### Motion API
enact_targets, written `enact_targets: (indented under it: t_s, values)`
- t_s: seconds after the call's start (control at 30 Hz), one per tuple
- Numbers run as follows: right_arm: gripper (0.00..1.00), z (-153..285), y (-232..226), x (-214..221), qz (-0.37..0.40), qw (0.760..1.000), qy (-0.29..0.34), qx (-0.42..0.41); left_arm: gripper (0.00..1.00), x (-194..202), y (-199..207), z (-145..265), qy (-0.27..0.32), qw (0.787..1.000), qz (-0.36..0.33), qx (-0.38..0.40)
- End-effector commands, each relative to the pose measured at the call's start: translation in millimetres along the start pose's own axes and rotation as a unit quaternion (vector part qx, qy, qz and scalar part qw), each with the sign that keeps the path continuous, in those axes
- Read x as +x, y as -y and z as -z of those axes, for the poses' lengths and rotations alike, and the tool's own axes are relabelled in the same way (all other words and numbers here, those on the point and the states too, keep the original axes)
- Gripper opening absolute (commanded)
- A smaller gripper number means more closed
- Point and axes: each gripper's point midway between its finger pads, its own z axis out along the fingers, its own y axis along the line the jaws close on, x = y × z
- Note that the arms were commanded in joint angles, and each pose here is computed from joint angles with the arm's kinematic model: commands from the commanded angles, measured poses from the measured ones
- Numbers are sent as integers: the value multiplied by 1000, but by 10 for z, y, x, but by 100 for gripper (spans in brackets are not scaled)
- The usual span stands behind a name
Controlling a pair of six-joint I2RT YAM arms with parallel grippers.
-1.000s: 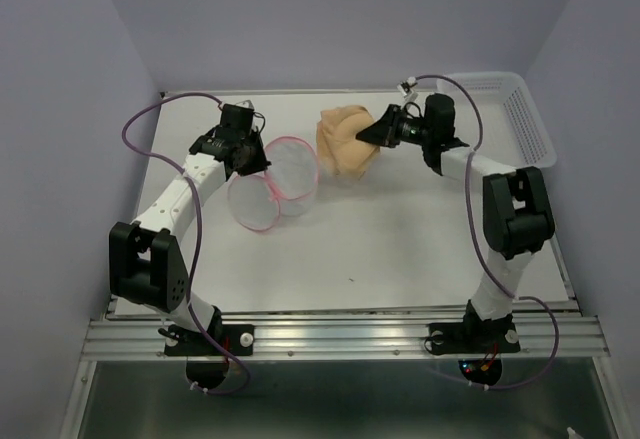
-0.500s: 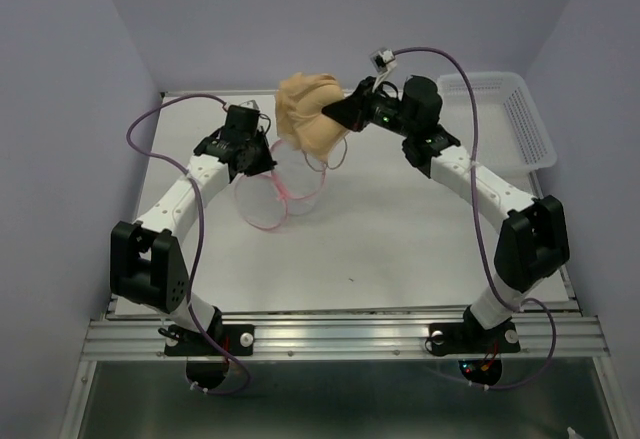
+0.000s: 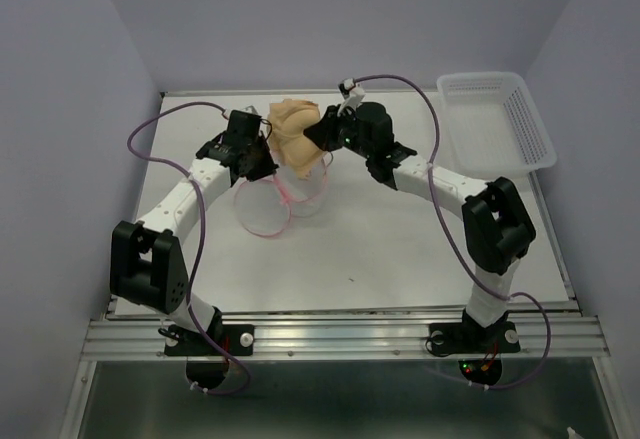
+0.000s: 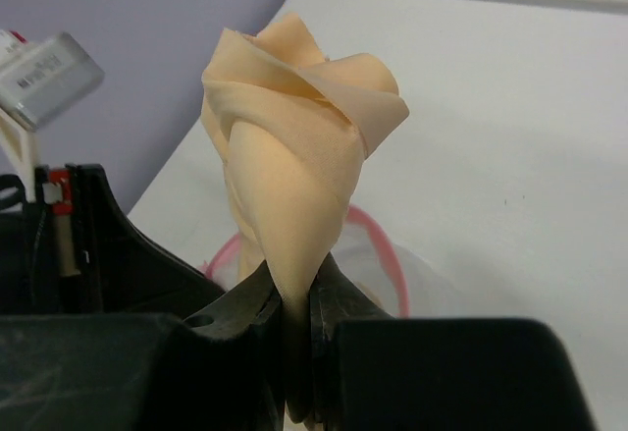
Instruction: Place the bra in the laundry bag and zip it closed
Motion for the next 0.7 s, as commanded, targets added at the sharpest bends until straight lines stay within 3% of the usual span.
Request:
enact_targets:
  t_s: [0.0,0.2,0.37,0.67]
  values:
    - [1,48,-15,75,13,999,20,31,0,-187,124,183,41,999,18,19]
    - [1,332,-91,263,55,997,7,51,0,-268,96,236,59,997,45,5]
    - [1,483,100,365,78,992,-7,94,0,-327,109,277,68,996,53,3]
    - [1,523,-77,584,133,987,-55,74,0,-356,198,282,66,996,56,21]
